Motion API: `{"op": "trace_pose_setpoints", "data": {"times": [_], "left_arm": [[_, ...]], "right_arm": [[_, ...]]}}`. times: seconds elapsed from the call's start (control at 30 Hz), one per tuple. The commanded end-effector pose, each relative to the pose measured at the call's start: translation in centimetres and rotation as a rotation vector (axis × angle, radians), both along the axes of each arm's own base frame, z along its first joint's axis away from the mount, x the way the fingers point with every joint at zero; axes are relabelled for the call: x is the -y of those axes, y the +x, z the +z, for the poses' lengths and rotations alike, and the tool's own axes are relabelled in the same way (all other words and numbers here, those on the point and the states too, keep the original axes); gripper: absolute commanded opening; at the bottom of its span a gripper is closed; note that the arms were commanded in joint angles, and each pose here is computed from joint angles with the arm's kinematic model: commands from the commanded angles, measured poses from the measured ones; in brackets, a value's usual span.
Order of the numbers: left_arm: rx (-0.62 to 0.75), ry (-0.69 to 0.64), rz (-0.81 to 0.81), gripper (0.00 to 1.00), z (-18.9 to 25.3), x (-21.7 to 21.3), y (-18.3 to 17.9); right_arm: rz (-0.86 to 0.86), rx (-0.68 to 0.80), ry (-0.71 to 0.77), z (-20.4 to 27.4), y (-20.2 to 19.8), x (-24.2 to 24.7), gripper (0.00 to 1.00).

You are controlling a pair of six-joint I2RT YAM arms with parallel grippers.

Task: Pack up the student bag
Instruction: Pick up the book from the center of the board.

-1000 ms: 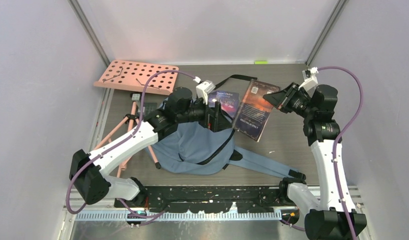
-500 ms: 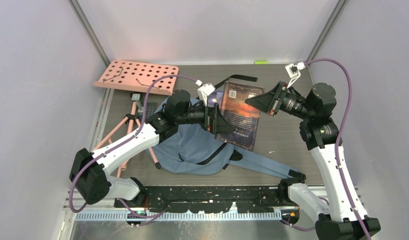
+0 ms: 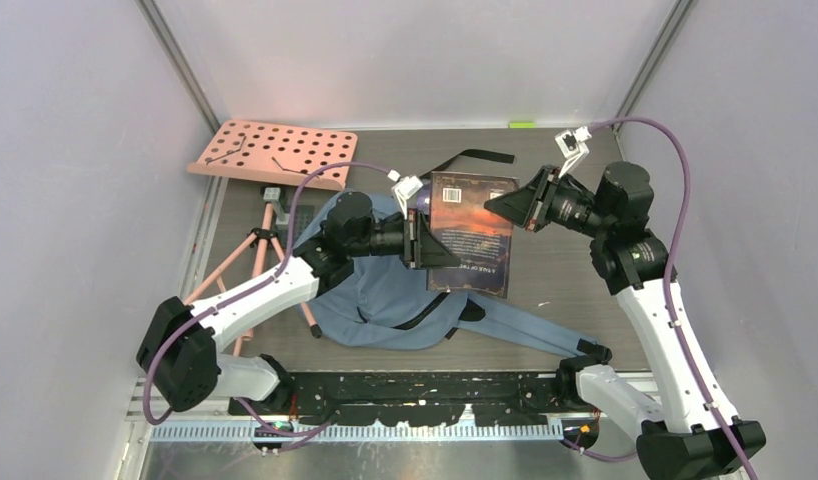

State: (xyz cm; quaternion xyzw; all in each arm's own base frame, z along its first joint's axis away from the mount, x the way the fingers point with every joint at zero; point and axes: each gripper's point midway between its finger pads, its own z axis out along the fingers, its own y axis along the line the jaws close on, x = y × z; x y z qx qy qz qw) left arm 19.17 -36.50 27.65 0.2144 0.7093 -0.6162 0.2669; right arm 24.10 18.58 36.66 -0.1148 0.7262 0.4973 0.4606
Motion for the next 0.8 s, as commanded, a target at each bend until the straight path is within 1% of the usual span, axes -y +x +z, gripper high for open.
{"op": "trace_pose_setpoints", "data": {"times": [0.0,0.03,0.07,0.1,0.13,0.17,0.2,0.3,0.33,0.37,0.4,0.43,0.6,0.77], "left_arm": [[0.123,-0.071,0.040,0.00,3.0,-1.6,-0.3],[0.139,-0.067,0.054,0.00,3.1,-2.0,-0.3],[0.159,-0.069,0.064,0.00,3.3,-2.4,-0.4],[0.180,-0.074,0.072,0.00,3.7,-2.7,-0.5],[0.200,-0.078,0.082,0.00,4.1,-3.0,-0.6],[0.219,-0.083,0.092,0.00,4.5,-3.4,-0.8],[0.239,-0.088,0.102,0.00,5.0,-3.7,-0.9],[0.308,-0.111,0.130,0.00,7.1,-4.8,-1.5],[0.321,-0.114,0.143,0.00,7.6,-5.1,-1.5],[0.335,-0.114,0.156,0.00,8.2,-5.5,-1.6],[0.344,-0.112,0.169,0.00,8.7,-5.8,-1.6],[0.358,-0.115,0.177,0.00,9.2,-6.0,-1.7],[0.408,-0.154,0.153,0.00,11.7,-6.6,-2.8],[0.468,-0.219,0.101,0.00,14.2,-7.0,-4.4]], "right_arm": [[-0.257,0.001,-0.060,-0.7,3.5,2.7,0.32],[-0.269,-0.027,-0.067,-1.8,3.8,2.8,0.40],[-0.278,-0.049,-0.063,-2.3,4.1,2.8,0.54],[-0.276,-0.078,-0.064,-3.4,4.2,2.7,0.61],[-0.265,-0.091,-0.046,-3.5,4.2,2.5,0.71],[-0.257,-0.115,-0.042,-4.3,4.2,2.3,0.74],[-0.229,-0.122,-0.017,-4.2,4.0,1.8,0.80],[-0.148,-0.176,0.038,-5.0,3.3,0.6,0.87],[-0.092,-0.171,0.056,-4.7,2.7,0.0,0.91],[-0.064,-0.198,0.076,-4.9,2.4,-0.4,0.92],[-0.009,-0.180,0.093,-4.4,1.7,-1.0,0.93],[0.030,-0.196,0.107,-4.5,1.1,-1.6,0.94],[0.117,-0.123,0.151,-2.6,-0.1,-3.2,0.97],[0.241,-0.141,0.175,-2.1,-0.8,-5.6,0.98]]}}
